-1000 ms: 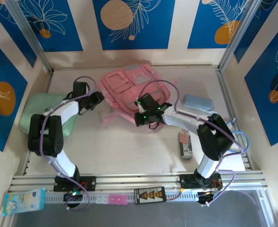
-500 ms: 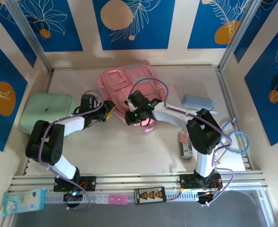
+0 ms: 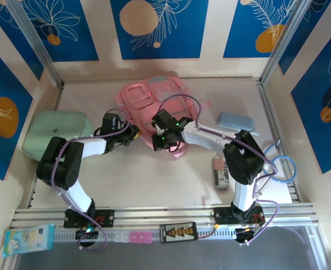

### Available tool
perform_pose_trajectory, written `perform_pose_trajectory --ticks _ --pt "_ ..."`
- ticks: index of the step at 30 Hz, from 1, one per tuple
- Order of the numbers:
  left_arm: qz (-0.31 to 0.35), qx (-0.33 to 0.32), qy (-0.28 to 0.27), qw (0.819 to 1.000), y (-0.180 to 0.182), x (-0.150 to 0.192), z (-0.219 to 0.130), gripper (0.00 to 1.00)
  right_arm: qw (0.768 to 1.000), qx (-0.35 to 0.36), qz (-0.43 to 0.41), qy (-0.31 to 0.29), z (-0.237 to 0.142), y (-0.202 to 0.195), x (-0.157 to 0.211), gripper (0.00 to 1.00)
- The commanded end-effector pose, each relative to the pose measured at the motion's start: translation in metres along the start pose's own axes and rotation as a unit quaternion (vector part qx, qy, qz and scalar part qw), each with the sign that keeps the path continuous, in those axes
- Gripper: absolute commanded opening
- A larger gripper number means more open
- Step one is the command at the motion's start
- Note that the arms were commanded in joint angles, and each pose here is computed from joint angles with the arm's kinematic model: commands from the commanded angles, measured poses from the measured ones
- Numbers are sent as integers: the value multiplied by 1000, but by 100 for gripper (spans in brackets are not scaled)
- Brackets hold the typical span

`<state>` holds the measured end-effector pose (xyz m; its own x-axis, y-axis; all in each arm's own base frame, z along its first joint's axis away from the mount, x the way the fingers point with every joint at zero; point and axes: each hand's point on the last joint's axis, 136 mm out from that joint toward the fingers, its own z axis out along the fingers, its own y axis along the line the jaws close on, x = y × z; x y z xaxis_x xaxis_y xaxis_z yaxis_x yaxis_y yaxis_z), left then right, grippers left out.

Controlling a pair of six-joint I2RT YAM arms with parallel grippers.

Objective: Pack books, pencil case, and school supplies into a backpack

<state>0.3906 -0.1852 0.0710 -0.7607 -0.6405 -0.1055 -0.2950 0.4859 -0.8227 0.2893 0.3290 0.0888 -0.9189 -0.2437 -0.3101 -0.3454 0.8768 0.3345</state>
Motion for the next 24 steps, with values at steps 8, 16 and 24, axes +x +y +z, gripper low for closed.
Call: perform_pose_trajectory --ticks 8,16,24 --pt "12 -33 -25 999 14 -16 4 0 986 142 84 8 -47 -69 16 7" --pt "23 -41 -22 999 14 -16 2 0 979 153 135 3 -55 -95 17 6" --pt "43 -46 -22 998 8 -19 -1 0 985 92 146 -12 -66 -94 16 6"
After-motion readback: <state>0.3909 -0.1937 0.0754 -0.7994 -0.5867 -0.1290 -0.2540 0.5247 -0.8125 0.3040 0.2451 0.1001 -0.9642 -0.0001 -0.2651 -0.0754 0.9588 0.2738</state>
